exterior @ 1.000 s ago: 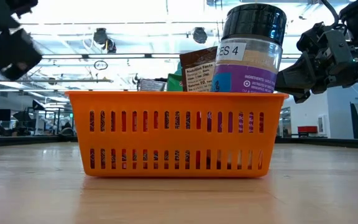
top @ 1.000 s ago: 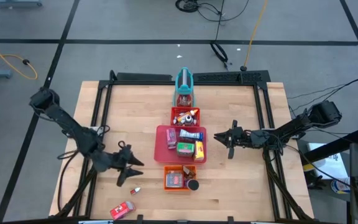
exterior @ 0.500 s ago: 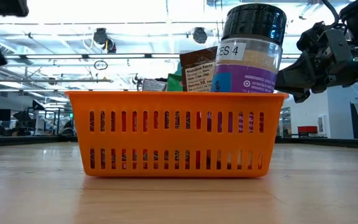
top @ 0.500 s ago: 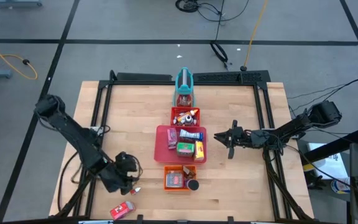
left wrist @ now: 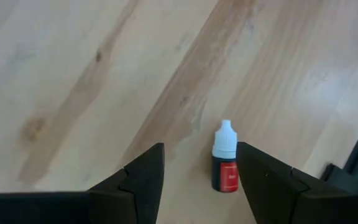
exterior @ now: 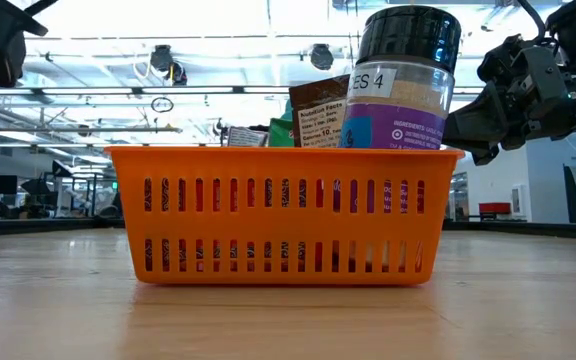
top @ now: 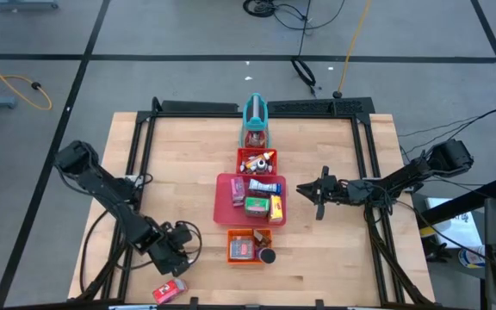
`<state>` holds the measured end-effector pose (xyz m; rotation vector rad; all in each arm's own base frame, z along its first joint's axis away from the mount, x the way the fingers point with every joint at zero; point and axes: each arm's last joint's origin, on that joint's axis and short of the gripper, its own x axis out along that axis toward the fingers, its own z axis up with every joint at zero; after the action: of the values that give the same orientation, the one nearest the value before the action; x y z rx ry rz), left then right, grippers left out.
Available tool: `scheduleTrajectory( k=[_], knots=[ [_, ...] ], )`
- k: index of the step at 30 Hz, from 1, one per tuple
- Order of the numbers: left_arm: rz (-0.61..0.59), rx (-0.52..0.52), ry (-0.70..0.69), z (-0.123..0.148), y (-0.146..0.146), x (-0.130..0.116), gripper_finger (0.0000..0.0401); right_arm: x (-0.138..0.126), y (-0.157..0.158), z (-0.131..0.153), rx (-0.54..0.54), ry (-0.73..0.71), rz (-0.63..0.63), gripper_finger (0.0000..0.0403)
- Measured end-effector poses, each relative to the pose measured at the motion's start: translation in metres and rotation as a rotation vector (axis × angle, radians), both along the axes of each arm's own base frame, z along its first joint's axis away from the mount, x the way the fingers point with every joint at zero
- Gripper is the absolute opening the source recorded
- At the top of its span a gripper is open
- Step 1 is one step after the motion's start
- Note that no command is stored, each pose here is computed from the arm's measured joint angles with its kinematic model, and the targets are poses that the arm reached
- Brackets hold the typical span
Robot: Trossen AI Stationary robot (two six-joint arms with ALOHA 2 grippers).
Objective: Pick & Place Kitchen Items
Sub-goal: Put the small red food coloring bottle into the red bin
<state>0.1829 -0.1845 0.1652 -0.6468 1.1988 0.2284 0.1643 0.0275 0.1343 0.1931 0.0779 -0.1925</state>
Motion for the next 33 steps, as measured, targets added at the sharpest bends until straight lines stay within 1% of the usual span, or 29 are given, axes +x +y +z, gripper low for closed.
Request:
scheduleTrajectory(
  k=[8, 12, 15, 18, 24, 28, 33],
  knots=[
    [0.041, -0.041, 0.018, 0.0, 0.002, 0.004, 0.02, 0.0, 0.0, 0.0, 0.0, 0.0, 0.0, 0.0047],
    [0.033, -0.058, 0.083, -0.006, 0.003, 0.01, 0.0195, 0.0, 0.0, 0.0, 0.0, 0.001, 0.0, 0.0047],
    [0.024, -0.065, 0.115, -0.007, 0.0, 0.017, 0.0176, 0.0, 0.0, 0.0, -0.001, 0.001, 0.0, 0.0047],
    [-0.022, -0.042, 0.138, -0.007, -0.005, 0.023, 0.015, 0.0, 0.0, 0.0, -0.003, 0.002, 0.0, 0.0047],
    [-0.096, -0.057, 0.104, 0.001, -0.016, 0.035, 0.0109, 0.0, 0.0, 0.0, 0.0, -0.001, 0.0, 0.0047],
    [-0.105, -0.056, 0.122, -0.002, -0.019, 0.037, 0.0095, 0.0, 0.0, 0.0, 0.0, 0.0, 0.0, 0.0047],
    [-0.084, -0.059, 0.143, -0.006, -0.02, 0.038, 0.0093, 0.0, 0.0, 0.0, 0.0, 0.0, 0.001, 0.0047]
  ],
)
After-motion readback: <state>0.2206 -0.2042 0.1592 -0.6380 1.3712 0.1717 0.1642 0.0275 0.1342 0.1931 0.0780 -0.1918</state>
